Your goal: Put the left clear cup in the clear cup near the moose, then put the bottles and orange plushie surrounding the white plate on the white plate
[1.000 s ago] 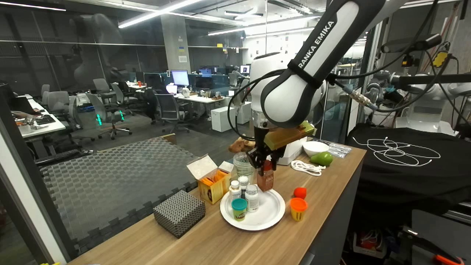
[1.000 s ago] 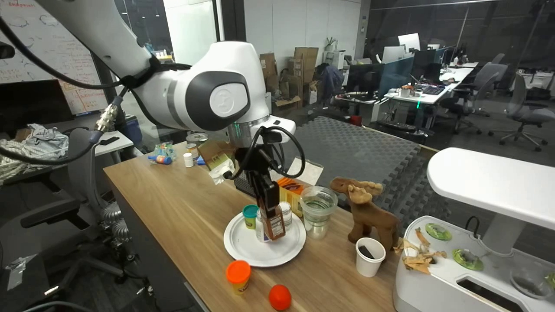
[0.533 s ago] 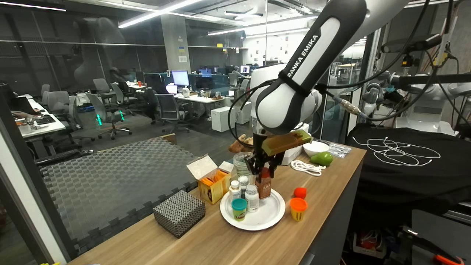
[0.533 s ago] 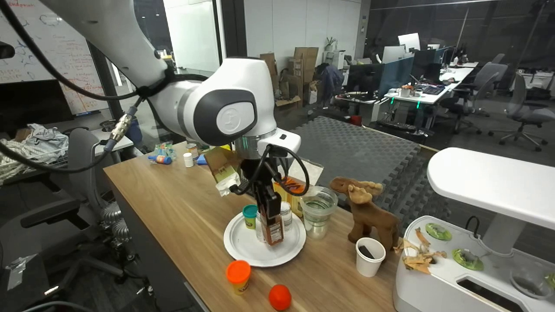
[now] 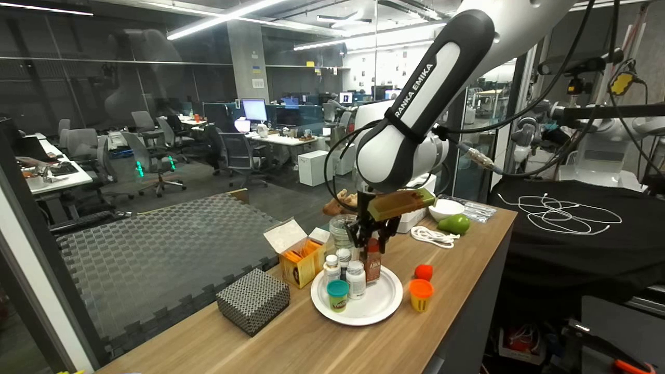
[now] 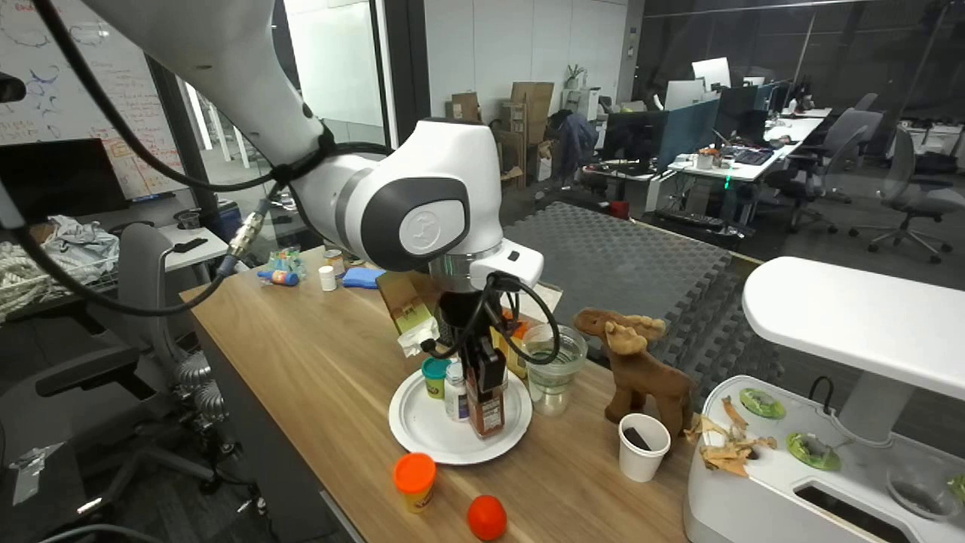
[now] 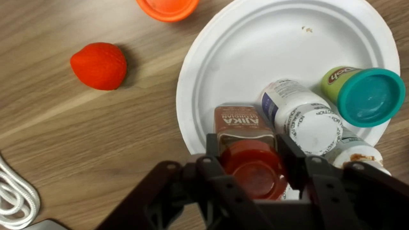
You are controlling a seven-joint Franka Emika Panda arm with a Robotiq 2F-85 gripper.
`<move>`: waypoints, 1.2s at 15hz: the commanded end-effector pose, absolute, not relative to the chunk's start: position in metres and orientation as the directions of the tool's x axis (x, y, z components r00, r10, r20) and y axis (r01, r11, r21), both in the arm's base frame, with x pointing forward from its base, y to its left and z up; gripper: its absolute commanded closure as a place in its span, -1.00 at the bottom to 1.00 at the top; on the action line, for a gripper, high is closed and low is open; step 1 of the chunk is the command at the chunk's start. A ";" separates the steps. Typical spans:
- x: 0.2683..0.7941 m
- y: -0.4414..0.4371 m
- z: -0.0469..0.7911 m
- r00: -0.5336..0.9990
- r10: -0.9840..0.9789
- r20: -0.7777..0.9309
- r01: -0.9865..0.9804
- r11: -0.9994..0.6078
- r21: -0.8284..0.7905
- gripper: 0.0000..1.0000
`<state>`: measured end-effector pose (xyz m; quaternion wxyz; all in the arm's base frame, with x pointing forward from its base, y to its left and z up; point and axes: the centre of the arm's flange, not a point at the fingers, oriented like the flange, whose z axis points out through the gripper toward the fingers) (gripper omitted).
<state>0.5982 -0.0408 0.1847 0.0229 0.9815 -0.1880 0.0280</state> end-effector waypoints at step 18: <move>0.584 -0.052 0.215 0.912 -0.405 0.066 -0.406 -0.914 0.001 -1.00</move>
